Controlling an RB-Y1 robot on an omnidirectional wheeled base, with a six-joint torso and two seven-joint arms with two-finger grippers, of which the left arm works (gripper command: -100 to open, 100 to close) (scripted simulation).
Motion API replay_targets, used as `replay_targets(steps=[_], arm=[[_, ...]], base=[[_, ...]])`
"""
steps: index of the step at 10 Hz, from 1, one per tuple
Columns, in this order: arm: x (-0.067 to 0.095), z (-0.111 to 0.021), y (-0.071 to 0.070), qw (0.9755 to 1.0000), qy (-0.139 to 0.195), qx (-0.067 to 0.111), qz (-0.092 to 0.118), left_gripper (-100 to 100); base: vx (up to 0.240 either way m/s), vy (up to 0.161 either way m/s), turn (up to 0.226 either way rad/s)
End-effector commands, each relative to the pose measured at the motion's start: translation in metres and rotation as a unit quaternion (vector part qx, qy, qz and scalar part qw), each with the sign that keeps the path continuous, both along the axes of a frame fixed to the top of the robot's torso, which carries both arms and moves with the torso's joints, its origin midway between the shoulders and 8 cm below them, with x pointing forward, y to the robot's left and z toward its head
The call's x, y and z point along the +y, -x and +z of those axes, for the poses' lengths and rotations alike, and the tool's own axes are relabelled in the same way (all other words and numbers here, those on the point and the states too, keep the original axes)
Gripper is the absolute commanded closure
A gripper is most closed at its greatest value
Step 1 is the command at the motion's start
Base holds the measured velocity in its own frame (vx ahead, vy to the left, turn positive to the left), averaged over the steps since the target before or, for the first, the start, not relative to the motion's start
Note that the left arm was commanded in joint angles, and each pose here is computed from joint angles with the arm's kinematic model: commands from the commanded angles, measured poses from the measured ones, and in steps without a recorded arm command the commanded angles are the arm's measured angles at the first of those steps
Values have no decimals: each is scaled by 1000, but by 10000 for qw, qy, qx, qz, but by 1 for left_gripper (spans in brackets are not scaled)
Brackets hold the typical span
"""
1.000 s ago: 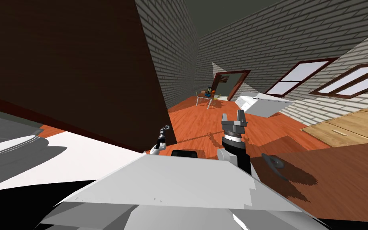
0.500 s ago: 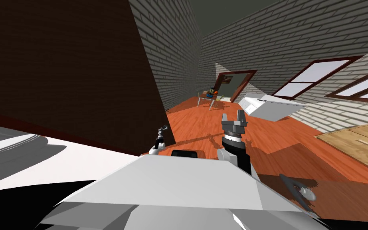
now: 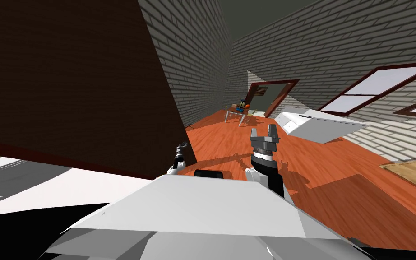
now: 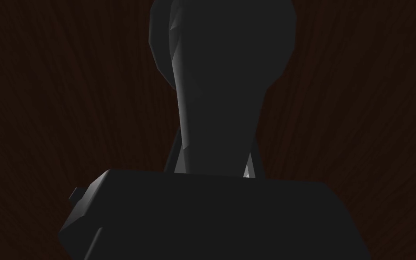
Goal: Push the door open
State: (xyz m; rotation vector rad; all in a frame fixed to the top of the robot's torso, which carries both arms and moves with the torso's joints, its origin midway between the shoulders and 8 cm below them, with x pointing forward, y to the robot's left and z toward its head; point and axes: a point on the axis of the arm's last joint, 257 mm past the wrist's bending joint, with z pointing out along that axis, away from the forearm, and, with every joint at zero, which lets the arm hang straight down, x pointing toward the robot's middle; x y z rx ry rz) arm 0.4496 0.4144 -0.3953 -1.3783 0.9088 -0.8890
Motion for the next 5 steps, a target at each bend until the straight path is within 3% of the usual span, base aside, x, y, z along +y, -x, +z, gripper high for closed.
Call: replay_targets(steps=[1,3,5], arm=[[2,4,-2,10000,21,-51,64,100],[18,3,7,9998,-9,-21,211,100],[27,3,11,9994,-3,-28,338,100]], base=[[195,-68,64],[107,-9,52],[203,-27,47]])
